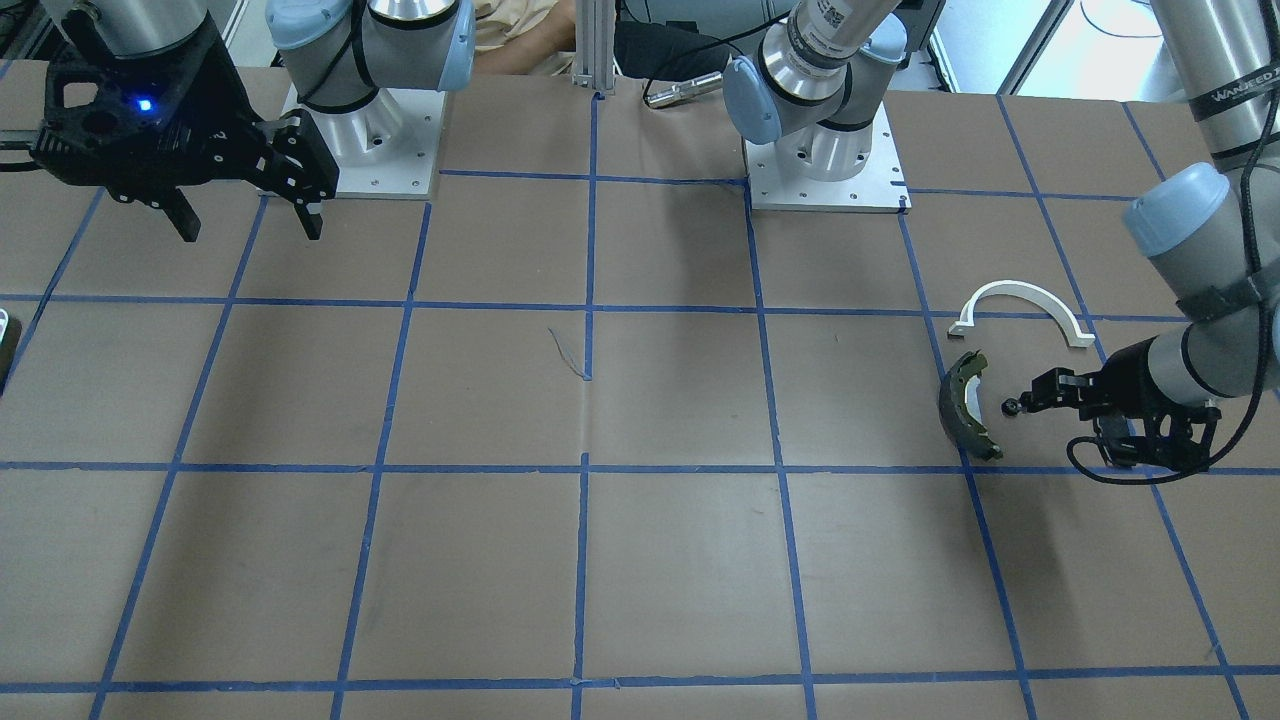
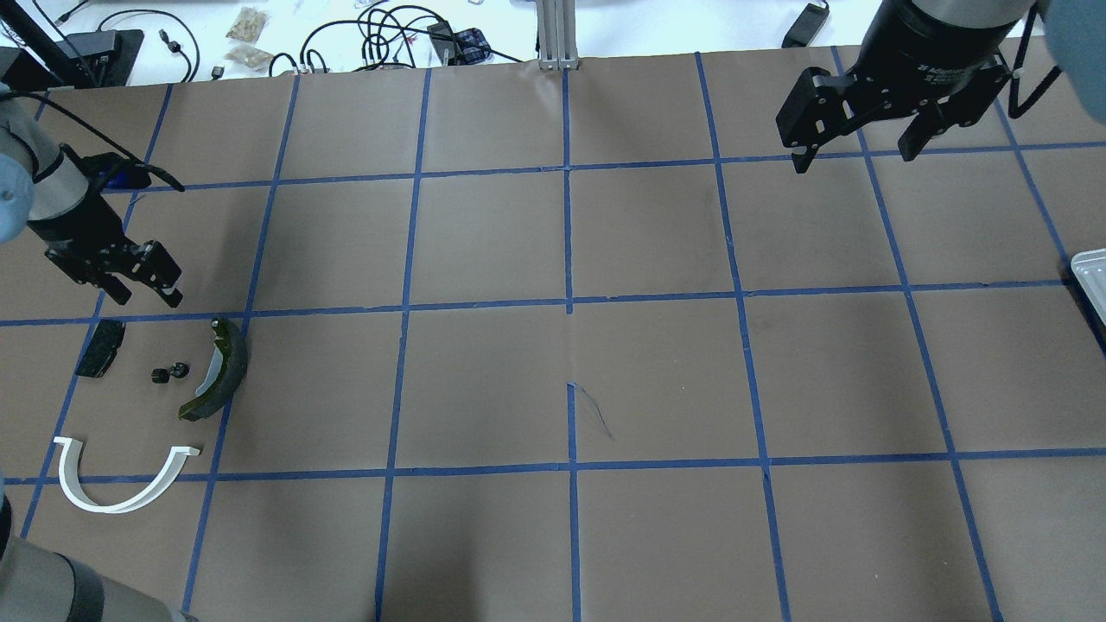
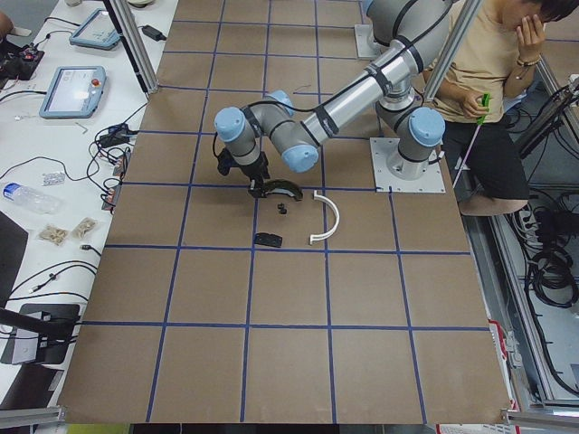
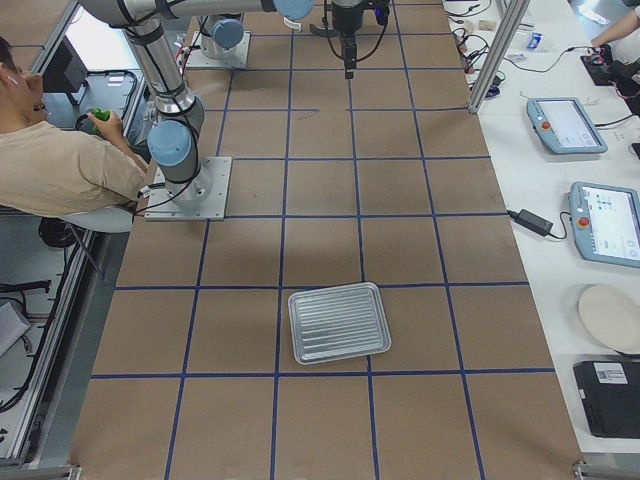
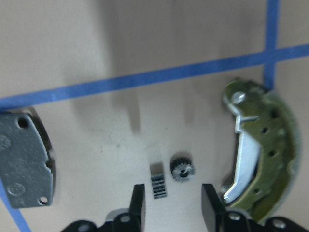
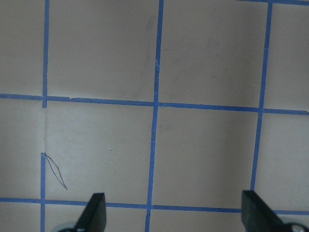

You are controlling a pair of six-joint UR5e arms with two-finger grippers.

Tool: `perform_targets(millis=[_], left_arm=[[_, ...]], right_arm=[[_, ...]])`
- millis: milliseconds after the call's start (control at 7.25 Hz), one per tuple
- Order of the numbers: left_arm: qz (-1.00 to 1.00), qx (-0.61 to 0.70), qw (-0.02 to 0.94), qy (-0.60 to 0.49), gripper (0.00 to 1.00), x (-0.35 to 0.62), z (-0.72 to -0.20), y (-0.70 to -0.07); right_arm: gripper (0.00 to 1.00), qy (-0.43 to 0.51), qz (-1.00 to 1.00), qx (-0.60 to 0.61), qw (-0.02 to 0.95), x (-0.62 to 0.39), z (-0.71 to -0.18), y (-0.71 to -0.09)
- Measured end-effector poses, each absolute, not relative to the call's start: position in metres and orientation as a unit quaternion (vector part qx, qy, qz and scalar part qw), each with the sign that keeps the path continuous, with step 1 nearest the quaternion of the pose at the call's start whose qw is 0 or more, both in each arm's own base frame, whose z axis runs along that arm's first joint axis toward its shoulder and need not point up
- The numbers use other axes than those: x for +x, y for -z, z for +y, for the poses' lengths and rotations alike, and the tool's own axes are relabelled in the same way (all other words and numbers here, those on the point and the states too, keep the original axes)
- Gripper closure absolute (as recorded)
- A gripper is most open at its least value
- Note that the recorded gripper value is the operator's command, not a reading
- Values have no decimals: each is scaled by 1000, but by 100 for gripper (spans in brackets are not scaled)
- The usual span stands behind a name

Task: Place bearing gear from tray to pile

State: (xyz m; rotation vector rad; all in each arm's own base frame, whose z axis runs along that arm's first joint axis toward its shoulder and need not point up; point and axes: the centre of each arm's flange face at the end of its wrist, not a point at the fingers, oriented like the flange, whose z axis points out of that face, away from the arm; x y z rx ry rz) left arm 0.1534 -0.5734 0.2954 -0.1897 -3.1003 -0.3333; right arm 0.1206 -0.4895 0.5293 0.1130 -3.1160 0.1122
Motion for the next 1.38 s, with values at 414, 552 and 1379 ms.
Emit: perform_targets(millis=[414,552,1379], left_arm=[[-997,-52,-28,58,0,44,-601,-396],[-997,-47,-37,42,0,4,-595,-420],[-997,-72,-22,15,0,-135,-528,-483]], right_arm=[[0,-37,-999,35,12,120,-490,-530],[0,-38,-999,35,13,120,-490,-530],[0,-38,-999,31,12,118,-491,-529]])
